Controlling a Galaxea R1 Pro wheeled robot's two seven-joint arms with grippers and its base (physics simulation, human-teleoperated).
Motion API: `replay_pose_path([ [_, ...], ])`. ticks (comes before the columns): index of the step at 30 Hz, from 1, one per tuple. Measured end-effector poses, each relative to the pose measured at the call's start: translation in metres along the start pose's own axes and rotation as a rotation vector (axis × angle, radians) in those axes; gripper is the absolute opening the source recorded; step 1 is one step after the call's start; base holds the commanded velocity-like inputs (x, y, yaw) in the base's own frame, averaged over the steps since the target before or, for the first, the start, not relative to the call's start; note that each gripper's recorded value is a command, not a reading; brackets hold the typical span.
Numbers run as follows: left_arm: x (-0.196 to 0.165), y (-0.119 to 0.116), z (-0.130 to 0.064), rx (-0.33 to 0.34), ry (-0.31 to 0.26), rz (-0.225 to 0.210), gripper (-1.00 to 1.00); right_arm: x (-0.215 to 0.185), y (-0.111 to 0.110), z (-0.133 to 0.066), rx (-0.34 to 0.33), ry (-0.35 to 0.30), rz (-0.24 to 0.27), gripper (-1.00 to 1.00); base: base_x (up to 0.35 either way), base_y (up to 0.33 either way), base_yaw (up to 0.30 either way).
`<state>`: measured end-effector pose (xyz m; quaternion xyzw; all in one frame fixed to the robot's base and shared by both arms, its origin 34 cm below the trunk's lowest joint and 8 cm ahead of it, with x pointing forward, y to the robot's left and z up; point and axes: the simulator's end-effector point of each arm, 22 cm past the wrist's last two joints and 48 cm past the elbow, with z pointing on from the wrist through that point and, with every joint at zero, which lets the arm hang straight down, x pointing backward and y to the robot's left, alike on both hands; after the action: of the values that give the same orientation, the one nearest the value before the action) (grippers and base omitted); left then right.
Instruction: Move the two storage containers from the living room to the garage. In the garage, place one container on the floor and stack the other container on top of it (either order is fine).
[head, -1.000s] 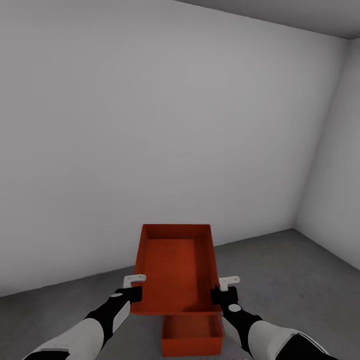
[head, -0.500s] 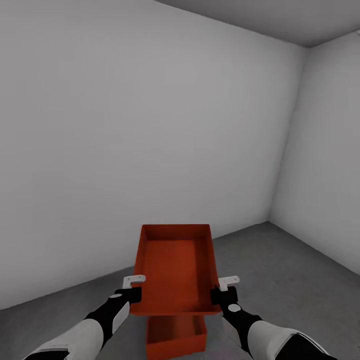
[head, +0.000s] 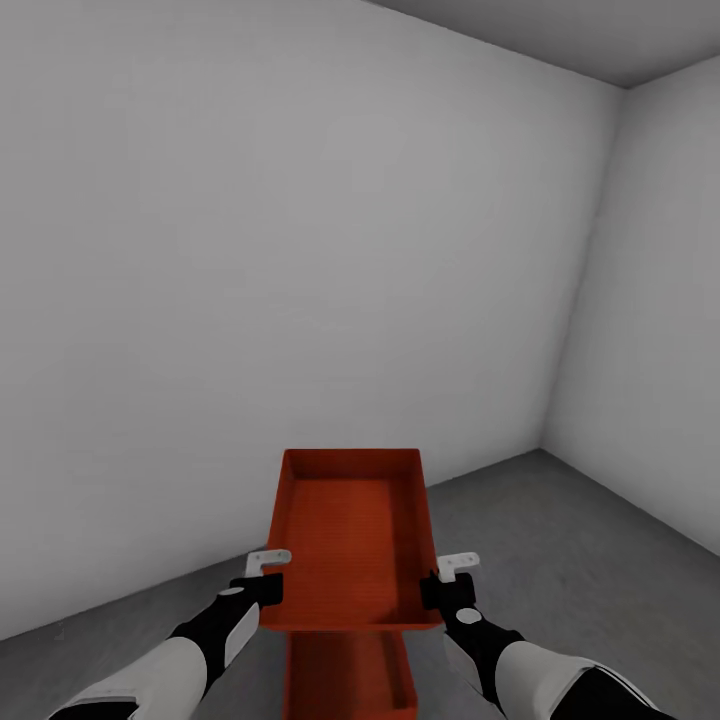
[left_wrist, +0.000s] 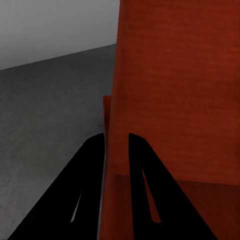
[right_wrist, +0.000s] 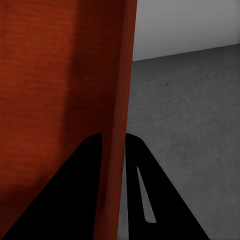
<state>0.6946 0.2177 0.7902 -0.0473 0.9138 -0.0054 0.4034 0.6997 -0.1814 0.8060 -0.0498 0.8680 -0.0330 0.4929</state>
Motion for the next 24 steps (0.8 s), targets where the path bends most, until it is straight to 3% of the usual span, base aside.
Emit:
replay_pose_path([
  [24,0.0078,0.0004,0.0036,-0.001,0.014,-0.002,-1.00,0.0071,0.0008,0.0024,-0.002,0.013,-0.002,-1.00,0.005,0.000,0.000],
])
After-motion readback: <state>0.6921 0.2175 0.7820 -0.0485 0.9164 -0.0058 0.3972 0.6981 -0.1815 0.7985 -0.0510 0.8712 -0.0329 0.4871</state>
